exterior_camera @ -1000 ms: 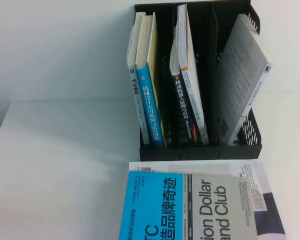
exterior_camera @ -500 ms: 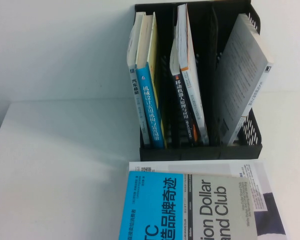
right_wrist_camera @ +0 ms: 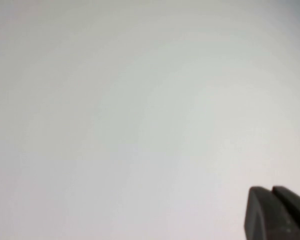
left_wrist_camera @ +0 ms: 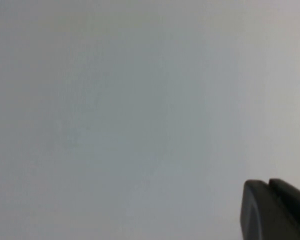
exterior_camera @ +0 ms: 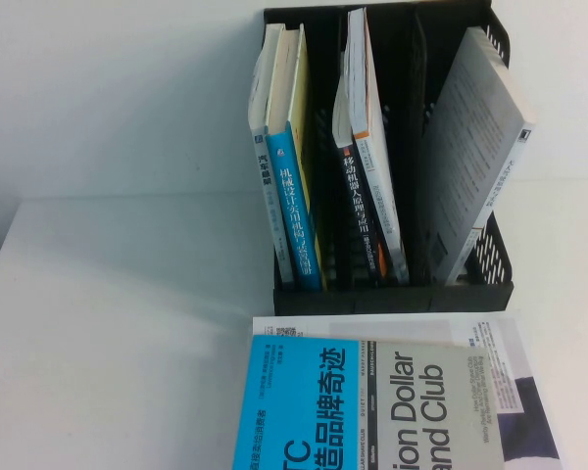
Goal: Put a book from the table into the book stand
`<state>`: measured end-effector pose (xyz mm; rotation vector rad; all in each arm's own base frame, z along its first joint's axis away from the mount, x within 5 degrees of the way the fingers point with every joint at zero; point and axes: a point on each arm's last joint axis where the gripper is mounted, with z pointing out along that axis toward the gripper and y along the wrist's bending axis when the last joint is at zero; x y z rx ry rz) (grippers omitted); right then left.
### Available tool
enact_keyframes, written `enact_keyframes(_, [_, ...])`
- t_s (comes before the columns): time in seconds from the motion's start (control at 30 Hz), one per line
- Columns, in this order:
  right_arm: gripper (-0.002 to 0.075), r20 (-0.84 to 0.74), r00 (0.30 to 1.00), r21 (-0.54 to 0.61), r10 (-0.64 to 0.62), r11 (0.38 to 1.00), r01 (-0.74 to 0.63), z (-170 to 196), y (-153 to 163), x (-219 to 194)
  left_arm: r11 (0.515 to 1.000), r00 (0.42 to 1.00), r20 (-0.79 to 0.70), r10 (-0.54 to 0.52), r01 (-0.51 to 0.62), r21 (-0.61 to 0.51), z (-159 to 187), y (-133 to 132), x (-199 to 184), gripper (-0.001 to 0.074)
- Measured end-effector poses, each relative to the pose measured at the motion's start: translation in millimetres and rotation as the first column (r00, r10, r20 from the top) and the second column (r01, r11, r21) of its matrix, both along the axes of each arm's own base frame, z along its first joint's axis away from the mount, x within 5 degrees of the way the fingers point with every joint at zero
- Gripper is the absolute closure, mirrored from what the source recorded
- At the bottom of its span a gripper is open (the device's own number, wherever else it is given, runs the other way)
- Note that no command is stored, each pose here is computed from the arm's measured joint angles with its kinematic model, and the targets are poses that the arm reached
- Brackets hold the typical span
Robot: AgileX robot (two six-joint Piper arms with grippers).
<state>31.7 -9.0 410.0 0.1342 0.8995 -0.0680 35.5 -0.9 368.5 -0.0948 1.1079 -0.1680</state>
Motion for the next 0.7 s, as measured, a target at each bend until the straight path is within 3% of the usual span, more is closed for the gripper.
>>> enact_keyframes(0.1, [0.0729, -0.223, 0.975, -0.084, 0.004, 0.996, -0.023, 25.9, 5.0, 13.0, 1.0, 0.994, -0.107, 0.025, -0.024, 0.003, 17.5, 2.0, 8.1, 0.0738])
enact_keyframes(0.27, [0.0729, -0.507, 0.862, -0.151, 0.017, 0.982, -0.109, 33.2, 9.3, 43.3, 0.998, 0.944, -0.327, 0.053, -0.055, 0.002, 21.1, 5.0, 29.0, 0.0738])
enact_keyframes(0.5, [0.0729, -0.641, 0.754, -0.031, 0.146, 0.976, -0.215, 19.4, 15.9, 54.0, 0.986, 0.758, -0.651, -0.051, -0.067, -0.155, -11.9, 2.6, 51.7, 0.0738])
enact_keyframes(0.7, [0.0729, -0.777, 0.59, 0.043, 0.219, 0.954, -0.298, -24.2, 23.0, 63.9, 0.98, 0.742, -0.665, -0.087, -0.055, -0.19, -13.9, 0.4, 50.6, 0.0738])
